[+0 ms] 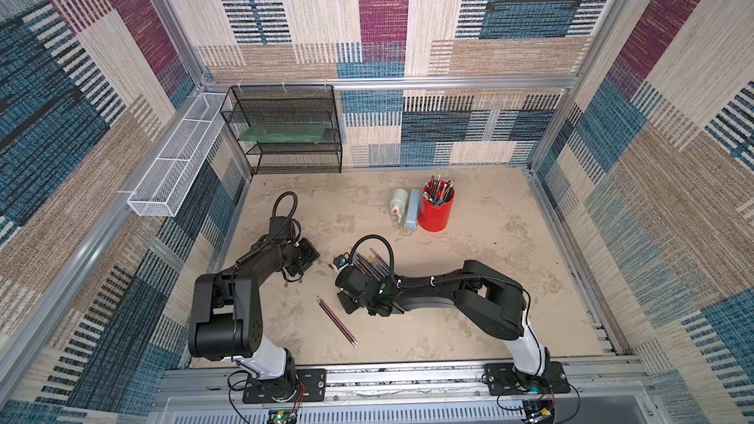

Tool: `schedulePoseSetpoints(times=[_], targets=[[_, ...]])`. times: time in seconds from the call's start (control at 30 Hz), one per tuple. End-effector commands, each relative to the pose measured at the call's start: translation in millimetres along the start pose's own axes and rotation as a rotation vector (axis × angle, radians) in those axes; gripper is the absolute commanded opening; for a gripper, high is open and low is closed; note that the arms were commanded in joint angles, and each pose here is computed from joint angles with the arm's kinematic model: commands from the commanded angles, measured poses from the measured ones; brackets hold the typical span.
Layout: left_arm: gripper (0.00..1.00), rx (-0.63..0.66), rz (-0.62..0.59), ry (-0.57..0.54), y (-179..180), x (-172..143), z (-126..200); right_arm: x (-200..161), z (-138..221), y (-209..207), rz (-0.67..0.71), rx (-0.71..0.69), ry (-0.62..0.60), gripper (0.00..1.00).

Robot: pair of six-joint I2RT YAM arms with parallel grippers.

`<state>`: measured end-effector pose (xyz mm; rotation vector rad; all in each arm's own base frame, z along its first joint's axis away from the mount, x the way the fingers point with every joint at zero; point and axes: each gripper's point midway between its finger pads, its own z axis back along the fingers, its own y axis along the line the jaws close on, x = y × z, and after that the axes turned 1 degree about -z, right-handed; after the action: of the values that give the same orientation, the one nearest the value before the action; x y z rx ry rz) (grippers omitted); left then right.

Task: Remove the protective cover of the pencils
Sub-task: Place the protective sleeve at the center of the board, then move the protective sleeve to the center of the board.

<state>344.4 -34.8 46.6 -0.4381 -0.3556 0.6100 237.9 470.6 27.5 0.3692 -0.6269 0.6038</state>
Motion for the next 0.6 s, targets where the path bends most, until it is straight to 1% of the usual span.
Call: schedulePoseSetpoints(times=[0.0,0.2,0.3,0.43,0.57], targets=[[0.43,0.051,-0.013,-0.057,9,5,13,12,9,-4,-0.007,-0.021,-0.018,0.16],[0.53,0.191,0.040,-0.235,46,17,52,22,8,-20,-0.032,-0.044,-0.034,0.18],[0.58,0.234,0.098,-0.283,67,18,63,25,7,-26,-0.042,-0.046,-0.036,0.19],[0.60,0.301,0.169,-0.292,94,13,65,25,5,-24,-0.041,-0.032,-0.036,0.20],[0.61,0.306,0.235,-0.250,108,7,54,23,3,-24,-0.036,-0.024,-0.028,0.20]])
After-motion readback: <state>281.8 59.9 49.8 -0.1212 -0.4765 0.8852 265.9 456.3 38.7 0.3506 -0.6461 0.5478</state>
